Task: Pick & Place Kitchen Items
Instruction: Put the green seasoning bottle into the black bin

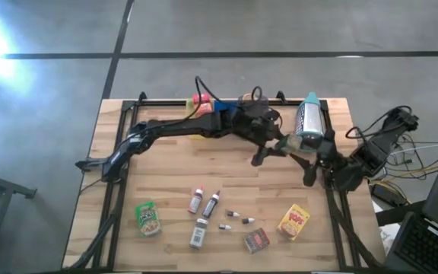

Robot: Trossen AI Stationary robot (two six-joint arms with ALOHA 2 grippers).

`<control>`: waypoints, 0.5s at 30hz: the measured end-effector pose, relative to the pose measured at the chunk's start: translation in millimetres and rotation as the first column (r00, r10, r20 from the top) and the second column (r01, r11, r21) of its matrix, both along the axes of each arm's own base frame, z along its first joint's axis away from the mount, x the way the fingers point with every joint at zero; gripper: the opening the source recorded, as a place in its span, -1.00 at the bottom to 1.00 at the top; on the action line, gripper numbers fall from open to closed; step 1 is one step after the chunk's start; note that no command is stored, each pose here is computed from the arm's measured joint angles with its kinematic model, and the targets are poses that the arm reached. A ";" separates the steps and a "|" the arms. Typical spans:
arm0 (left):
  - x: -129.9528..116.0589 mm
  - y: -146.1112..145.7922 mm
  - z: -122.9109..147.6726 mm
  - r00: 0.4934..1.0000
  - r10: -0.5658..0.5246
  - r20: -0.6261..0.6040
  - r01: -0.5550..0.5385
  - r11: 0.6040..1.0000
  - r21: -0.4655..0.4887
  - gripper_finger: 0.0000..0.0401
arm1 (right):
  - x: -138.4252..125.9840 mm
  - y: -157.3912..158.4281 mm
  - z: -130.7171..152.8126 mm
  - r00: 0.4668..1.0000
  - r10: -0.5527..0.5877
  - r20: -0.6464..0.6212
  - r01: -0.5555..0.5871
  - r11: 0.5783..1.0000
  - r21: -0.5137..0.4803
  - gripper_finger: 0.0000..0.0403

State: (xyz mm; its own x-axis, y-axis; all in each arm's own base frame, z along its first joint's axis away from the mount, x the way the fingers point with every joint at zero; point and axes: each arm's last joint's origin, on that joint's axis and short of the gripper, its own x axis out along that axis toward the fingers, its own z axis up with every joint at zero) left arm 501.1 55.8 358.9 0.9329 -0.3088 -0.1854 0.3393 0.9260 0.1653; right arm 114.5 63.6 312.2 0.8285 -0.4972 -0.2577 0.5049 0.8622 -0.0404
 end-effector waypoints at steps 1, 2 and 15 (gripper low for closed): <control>0.6 -0.3 0.2 1.000 -0.010 0.026 0.010 1.000 -0.001 0.03 | 0.6 1.6 1.5 1.000 0.010 0.012 -0.009 1.000 -0.008 0.33; 1.2 -0.1 0.2 0.999 -0.013 0.041 0.013 1.000 -0.002 0.03 | 1.1 3.1 3.1 1.000 0.021 0.021 -0.021 1.000 -0.014 0.34; 5.3 -6.4 -2.8 0.986 -0.048 0.158 0.052 0.998 -0.020 0.05 | 12.8 11.2 25.0 0.993 0.069 0.094 -0.058 0.992 -0.116 0.54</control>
State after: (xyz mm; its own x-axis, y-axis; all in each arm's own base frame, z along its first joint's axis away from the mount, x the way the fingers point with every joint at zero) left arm 506.4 49.4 356.1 0.9331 -0.3583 -0.0291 0.3567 0.9128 0.1987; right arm 127.3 74.8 337.3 0.8778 -0.4639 -0.1192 0.4554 0.8855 -0.0924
